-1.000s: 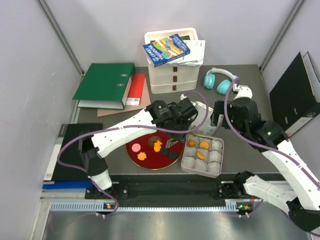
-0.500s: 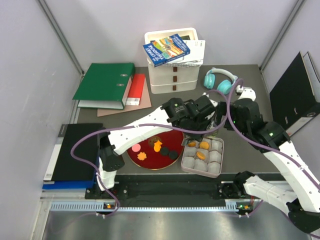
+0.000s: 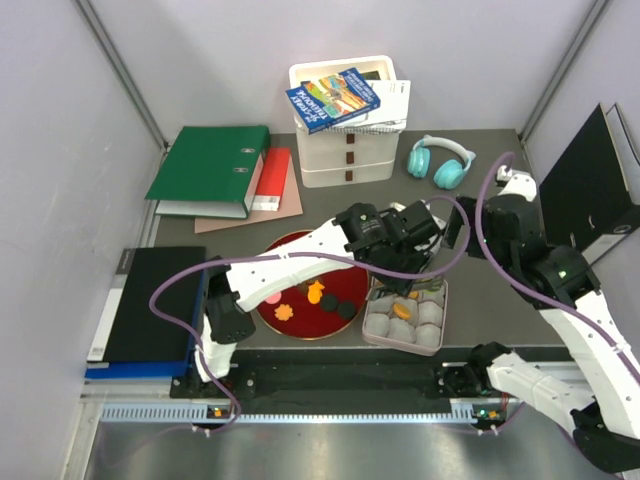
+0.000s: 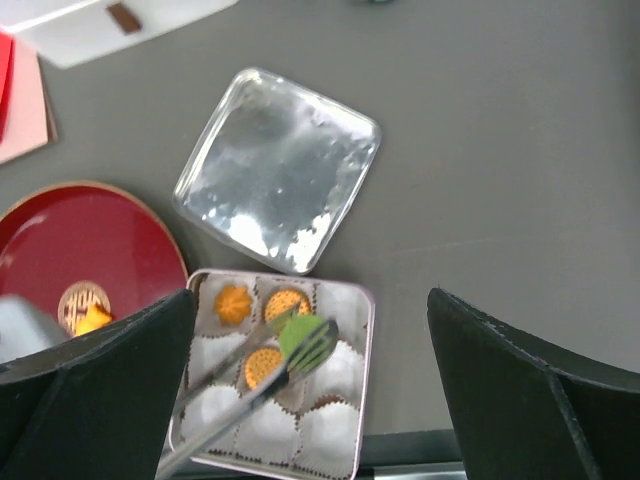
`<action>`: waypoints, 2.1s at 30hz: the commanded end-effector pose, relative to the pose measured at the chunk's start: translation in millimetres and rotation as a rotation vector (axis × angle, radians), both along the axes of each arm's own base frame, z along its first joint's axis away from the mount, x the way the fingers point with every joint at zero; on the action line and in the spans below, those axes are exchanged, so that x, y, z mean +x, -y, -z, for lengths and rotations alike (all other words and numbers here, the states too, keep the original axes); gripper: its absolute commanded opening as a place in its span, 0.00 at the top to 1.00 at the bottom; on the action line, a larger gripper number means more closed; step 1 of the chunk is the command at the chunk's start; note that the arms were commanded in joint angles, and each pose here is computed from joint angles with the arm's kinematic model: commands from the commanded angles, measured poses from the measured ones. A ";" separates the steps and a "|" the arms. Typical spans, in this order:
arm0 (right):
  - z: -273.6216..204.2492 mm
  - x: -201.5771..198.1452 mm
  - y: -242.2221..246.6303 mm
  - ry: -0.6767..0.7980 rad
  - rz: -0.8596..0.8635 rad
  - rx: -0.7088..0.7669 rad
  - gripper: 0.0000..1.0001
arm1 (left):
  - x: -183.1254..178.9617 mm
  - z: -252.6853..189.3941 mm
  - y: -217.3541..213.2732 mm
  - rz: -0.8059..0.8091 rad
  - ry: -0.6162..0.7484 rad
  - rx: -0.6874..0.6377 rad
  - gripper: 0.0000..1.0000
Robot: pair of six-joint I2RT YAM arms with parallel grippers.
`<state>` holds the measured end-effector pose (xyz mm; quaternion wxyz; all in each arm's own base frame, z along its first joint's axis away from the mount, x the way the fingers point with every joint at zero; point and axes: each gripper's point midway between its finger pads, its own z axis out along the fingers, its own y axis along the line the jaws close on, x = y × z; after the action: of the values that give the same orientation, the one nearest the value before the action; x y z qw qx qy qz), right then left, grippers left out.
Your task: Pack the cookies
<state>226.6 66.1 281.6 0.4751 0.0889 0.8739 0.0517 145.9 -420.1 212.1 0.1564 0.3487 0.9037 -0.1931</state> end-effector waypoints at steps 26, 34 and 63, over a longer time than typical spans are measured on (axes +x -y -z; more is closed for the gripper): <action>-13.6 -13.1 48.9 0.116 0.309 0.150 0.01 | -35.9 27.2 -0.3 0.150 -0.039 -0.020 0.64; -17.2 -10.8 46.5 0.121 0.290 0.144 0.01 | -31.1 20.6 5.3 0.144 -0.011 -0.048 0.62; -25.0 0.0 35.8 0.122 0.249 0.154 0.01 | 15.7 -37.5 -25.7 -0.100 0.248 -0.119 0.42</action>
<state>216.3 25.3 282.1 0.4927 0.2293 0.8385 0.0396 136.5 -414.1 181.5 0.1823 0.3845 0.8883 -0.1728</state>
